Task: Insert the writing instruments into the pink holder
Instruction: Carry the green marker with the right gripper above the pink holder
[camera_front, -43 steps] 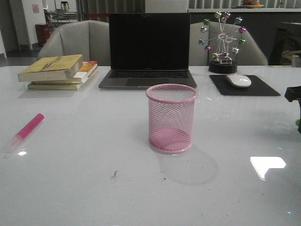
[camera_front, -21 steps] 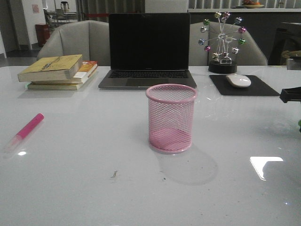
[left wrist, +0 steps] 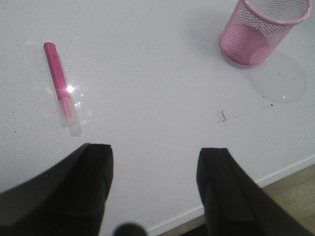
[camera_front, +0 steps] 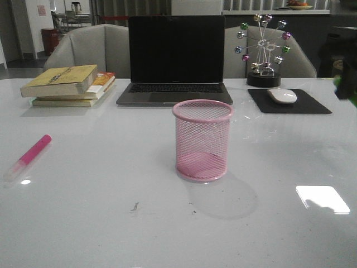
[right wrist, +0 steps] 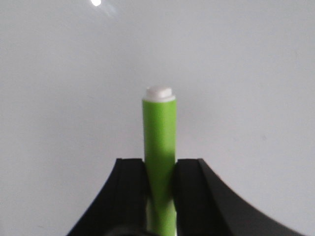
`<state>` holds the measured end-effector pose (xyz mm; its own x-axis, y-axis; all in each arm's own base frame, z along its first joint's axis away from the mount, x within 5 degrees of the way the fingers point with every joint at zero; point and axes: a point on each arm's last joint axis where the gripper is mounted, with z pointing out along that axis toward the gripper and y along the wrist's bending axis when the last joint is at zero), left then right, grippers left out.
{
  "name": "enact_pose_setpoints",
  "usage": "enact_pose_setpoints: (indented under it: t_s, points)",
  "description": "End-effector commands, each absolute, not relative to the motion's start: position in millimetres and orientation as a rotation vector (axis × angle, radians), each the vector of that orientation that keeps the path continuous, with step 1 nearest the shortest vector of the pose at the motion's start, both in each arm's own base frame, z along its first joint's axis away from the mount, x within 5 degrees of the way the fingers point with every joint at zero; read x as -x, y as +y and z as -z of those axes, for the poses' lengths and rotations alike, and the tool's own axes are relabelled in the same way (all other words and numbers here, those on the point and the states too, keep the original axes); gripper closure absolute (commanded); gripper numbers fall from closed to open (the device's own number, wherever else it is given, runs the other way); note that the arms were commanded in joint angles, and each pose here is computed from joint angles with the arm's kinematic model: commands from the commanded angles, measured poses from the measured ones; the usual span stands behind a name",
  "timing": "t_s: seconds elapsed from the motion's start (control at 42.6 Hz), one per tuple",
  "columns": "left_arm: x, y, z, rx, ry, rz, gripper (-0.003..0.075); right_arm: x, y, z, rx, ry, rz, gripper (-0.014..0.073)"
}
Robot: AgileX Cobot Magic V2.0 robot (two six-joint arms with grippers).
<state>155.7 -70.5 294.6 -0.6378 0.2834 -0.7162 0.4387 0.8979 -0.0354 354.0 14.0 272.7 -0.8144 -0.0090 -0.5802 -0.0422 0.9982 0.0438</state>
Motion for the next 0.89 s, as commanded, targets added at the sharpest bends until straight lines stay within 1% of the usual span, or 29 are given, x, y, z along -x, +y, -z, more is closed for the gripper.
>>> enact_pose_setpoints:
  t_s: [0.0,0.047,0.117,0.235,0.305,0.423,0.54,0.658,0.869]
  points:
    - [-159.2,-73.8,-307.8,-0.492,2.216,0.293,0.0287,-320.0,46.1,-335.6,0.142,2.149,-0.127,0.0452]
    - [-159.2,-73.8,-307.8,-0.492,2.216,0.293,0.0287,-302.4,56.6,-350.3,0.173,2.028,-0.154,0.0452]
    - [-159.2,-73.8,-307.8,-0.492,2.216,0.293,0.0287,-277.1,71.0,-363.3,0.212,1.861,-0.204,0.0452]
    - [-159.2,-73.8,-307.8,-0.492,2.216,0.293,0.0287,-241.5,88.1,-369.7,0.255,1.636,-0.289,0.0452]
    - [-159.4,-73.8,-308.0,-0.491,2.213,0.293,0.0287,-226.9,97.7,-366.4,0.281,1.540,-0.337,0.0452]
    - [-159.4,-73.8,-308.1,-0.491,2.212,0.293,0.0287,-216.9,116.6,-350.7,0.329,1.470,-0.405,0.0452]
    - [-159.8,-74.0,-307.7,-0.491,2.214,0.293,0.0287,-220.3,134.6,-335.4,0.372,1.434,-0.438,0.0452]
    - [-159.8,-74.0,-307.7,-0.491,2.214,0.293,0.0287,-233.7,147.9,-320.8,0.389,1.408,-0.440,0.0452]
    - [-159.8,-74.0,-307.7,-0.491,2.214,0.293,0.0287,-260.5,163.3,-289.7,0.358,1.322,-0.433,0.0452]
